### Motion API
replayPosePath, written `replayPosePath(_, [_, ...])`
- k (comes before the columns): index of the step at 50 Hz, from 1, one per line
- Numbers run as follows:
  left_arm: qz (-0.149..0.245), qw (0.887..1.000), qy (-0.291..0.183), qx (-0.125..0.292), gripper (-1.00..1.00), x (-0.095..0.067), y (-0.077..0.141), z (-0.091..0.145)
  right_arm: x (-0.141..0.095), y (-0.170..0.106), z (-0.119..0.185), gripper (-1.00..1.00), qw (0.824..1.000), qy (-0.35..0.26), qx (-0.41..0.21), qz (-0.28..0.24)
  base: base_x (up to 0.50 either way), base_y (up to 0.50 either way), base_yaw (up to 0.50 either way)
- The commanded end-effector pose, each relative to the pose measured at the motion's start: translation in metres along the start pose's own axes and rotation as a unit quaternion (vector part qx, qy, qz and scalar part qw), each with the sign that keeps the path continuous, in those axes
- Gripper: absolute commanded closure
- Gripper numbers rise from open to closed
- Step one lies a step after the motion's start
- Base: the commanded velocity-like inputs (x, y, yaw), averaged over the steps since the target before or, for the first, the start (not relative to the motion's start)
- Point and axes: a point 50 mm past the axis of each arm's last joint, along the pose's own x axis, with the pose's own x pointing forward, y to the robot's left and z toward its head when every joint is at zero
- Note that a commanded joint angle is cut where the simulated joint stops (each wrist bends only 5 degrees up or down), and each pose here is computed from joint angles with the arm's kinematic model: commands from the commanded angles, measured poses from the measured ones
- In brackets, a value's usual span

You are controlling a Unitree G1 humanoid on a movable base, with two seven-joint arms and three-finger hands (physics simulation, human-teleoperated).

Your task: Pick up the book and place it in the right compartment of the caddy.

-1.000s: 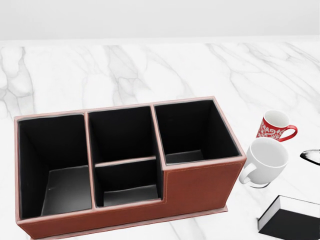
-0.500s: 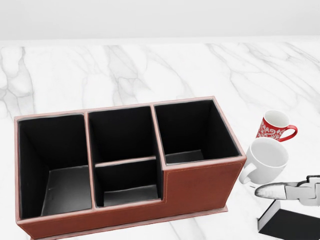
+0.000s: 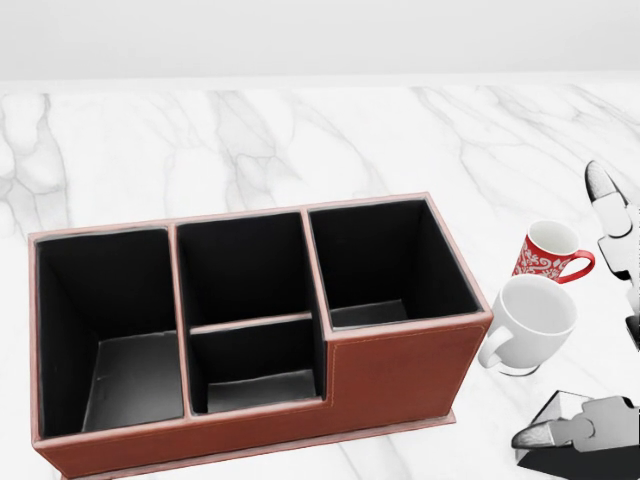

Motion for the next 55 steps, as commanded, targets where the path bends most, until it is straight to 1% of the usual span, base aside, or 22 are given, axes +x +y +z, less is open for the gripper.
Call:
replayPosePath(1, [0.000,1.000,0.001,0.000,-1.00,0.000,0.000,0.000,-0.003,0.011,-0.019,-1.00,0.997,0.064,-0.023,0.034,0.00,0.00,0.00])
replayPosePath(7, [0.000,1.000,-0.001,-0.001,-1.00,0.000,0.000,0.000,-0.005,0.017,-0.032,-1.00,0.993,0.102,-0.034,0.045,0.00,0.00,0.00])
replayPosePath(12, [0.000,1.000,0.000,0.000,-1.00,0.000,0.000,0.000,-0.005,0.020,-0.038,-1.00,0.992,0.114,-0.030,0.053,0.00,0.00,0.00])
replayPosePath(16, [0.000,1.000,-0.001,-0.001,-1.00,0.000,0.000,0.001,-0.005,0.021,-0.042,-1.00,0.990,0.124,-0.035,0.056,0.00,0.00,0.00])
replayPosePath(19, [-0.001,1.000,-0.003,-0.002,-1.00,0.000,-0.001,0.002,-0.005,0.022,-0.039,-1.00,0.991,0.120,-0.037,0.056,0.00,0.00,0.00])
replayPosePath(21, [-0.001,1.000,-0.004,-0.002,-1.00,0.000,-0.001,0.002,-0.005,0.023,-0.043,-1.00,0.989,0.129,-0.041,0.057,0.00,0.00,0.00])
replayPosePath(29, [0.000,1.000,-0.004,-0.002,-1.00,0.000,-0.001,0.002,-0.006,0.026,-0.058,-1.00,0.983,0.164,-0.057,0.053,0.00,0.00,0.00])
replayPosePath(37, [0.000,1.000,-0.002,-0.001,-1.00,0.000,0.000,0.001,-0.007,0.028,-0.067,-1.00,0.980,0.184,-0.065,0.050,0.00,0.00,0.00])
replayPosePath(41, [-0.001,1.000,-0.004,-0.002,-1.00,-0.001,-0.001,0.002,-0.006,0.025,-0.073,-1.00,0.976,0.198,-0.083,0.042,0.00,0.00,0.00])
replayPosePath(47, [-0.001,1.000,-0.003,-0.002,-1.00,-0.001,-0.001,0.002,-0.007,0.026,-0.079,-1.00,0.972,0.211,-0.091,0.038,0.00,0.00,0.00])
replayPosePath(50, [-0.001,1.000,-0.004,-0.002,-1.00,-0.001,-0.001,0.002,-0.006,0.025,-0.086,-1.00,0.968,0.224,-0.110,0.028,0.00,0.00,0.00])
replayPosePath(55, [-0.001,1.000,-0.005,-0.002,-1.00,-0.001,-0.001,0.002,-0.005,0.025,-0.089,-1.00,0.966,0.230,-0.117,0.029,0.00,0.00,0.00])
